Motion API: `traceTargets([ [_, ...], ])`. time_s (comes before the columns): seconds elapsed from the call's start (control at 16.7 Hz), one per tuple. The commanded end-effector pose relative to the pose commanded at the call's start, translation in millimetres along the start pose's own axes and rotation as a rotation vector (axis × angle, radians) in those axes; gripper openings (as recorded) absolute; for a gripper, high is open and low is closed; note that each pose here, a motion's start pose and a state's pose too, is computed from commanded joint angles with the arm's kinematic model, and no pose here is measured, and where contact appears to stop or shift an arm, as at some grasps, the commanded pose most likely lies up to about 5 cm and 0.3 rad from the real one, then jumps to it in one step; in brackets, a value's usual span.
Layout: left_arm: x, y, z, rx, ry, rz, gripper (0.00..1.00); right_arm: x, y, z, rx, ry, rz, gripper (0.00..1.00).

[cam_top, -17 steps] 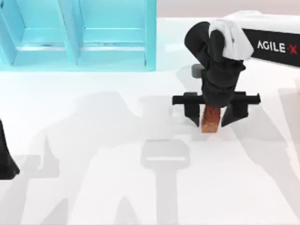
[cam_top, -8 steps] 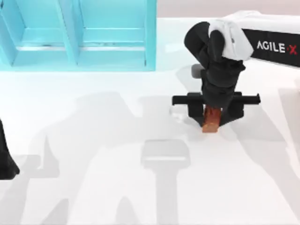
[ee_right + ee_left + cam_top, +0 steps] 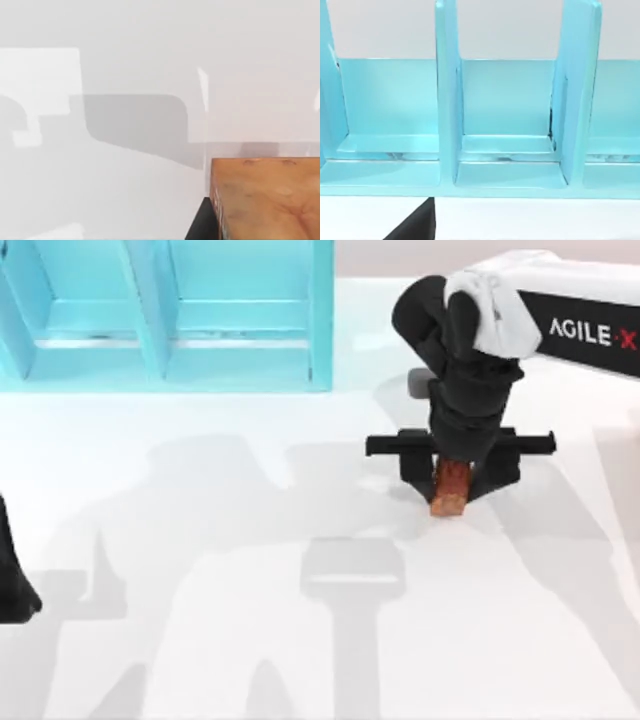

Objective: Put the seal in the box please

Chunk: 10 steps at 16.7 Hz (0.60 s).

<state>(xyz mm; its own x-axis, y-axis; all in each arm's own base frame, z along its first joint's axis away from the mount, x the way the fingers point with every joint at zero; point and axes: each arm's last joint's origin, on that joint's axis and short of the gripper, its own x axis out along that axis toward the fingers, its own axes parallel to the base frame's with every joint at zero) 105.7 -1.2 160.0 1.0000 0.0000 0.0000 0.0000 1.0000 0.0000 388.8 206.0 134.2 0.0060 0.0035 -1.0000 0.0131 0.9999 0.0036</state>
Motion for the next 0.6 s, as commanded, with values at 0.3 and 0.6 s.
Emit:
traceTargets([
  [0.3,0.0,0.0,0.0,0.0,0.0,0.0,1.0,-56.2,0.5,0.3,0.0,0.02,-0.013,0.0],
  [0.6,0.0,0.0,0.0,0.0,0.0,0.0,1.0,-88.0,-1.2,-1.8,0.0,0.004,-0.004,0.0],
])
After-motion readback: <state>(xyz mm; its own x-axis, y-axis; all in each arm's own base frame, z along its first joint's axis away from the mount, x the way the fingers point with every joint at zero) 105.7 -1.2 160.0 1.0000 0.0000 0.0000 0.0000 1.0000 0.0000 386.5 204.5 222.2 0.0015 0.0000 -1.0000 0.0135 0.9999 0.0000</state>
